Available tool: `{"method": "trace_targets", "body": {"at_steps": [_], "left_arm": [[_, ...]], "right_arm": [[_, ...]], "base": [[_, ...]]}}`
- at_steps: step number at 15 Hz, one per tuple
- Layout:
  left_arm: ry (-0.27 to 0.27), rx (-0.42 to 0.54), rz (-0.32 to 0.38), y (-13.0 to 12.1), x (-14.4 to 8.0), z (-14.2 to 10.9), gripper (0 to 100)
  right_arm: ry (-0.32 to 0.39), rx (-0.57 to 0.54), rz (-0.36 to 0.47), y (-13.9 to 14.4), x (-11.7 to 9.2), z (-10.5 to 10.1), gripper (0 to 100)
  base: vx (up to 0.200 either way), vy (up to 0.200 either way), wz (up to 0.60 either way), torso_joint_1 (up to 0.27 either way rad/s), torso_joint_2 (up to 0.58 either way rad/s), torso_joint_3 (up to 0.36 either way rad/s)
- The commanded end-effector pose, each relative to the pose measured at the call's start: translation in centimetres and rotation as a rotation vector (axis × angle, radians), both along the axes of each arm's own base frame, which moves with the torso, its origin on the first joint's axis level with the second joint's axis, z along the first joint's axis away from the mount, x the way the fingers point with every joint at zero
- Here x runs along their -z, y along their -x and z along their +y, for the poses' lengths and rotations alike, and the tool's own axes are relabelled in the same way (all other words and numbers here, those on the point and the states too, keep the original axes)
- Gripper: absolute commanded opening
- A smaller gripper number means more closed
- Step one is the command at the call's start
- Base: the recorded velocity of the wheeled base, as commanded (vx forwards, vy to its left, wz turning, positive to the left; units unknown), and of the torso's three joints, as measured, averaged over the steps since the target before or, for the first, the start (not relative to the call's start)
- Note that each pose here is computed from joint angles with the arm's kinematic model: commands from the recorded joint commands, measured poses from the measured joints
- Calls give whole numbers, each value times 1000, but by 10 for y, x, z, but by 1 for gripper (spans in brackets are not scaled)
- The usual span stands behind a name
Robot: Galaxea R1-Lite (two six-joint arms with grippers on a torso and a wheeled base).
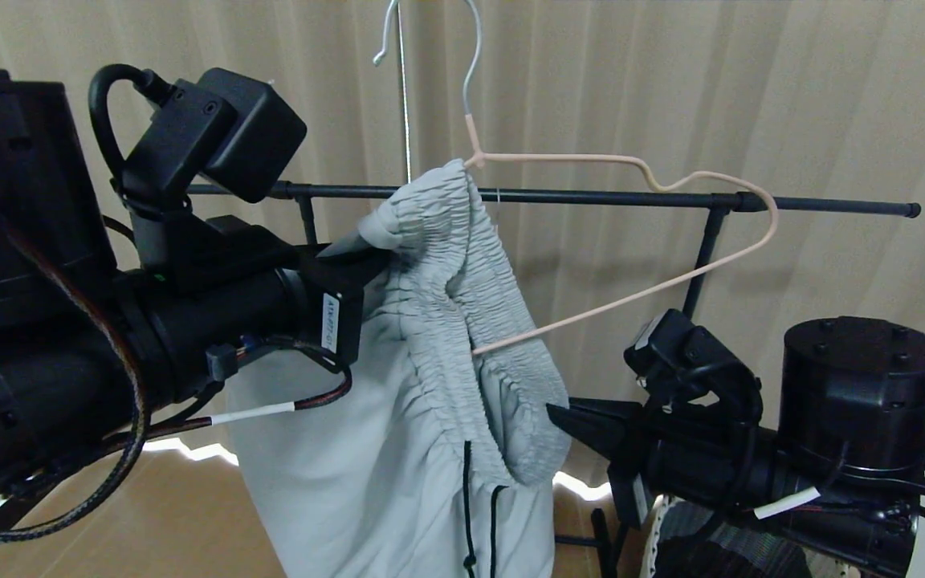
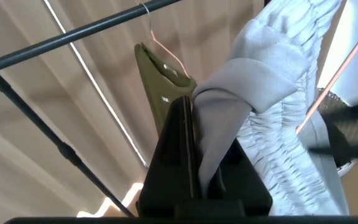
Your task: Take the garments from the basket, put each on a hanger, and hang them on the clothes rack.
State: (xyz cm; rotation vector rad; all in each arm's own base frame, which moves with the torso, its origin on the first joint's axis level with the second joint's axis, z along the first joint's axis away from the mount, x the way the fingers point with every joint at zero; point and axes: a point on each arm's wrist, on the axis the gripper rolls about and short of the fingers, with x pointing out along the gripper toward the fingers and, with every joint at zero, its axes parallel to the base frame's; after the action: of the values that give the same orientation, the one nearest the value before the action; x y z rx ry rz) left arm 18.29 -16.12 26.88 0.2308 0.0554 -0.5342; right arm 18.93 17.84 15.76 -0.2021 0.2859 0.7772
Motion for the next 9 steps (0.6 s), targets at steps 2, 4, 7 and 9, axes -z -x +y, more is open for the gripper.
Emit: {"method": "trace_targets", "body": {"at_steps": [2,4,7,9], "left_arm": [[3,3,-5,2,-1,1,0],[2,-3,-13,5,-3,5,0],[-32,-14,-8,14,5,16,0],[-83,-30,-5,16,14,23,0]], "right_arm": [[5,-1,5,0,2,0,0],[9,28,-2,-1,0,-4,0],[21,182,-35,-14,-6,-29,0],[38,274,-47,-25,-10,-48,0]], "base": [[0,0,0,0,0,0],[0,0,0,0,0,0],[0,0,0,0,0,0],[0,0,0,0,0,0]]}}
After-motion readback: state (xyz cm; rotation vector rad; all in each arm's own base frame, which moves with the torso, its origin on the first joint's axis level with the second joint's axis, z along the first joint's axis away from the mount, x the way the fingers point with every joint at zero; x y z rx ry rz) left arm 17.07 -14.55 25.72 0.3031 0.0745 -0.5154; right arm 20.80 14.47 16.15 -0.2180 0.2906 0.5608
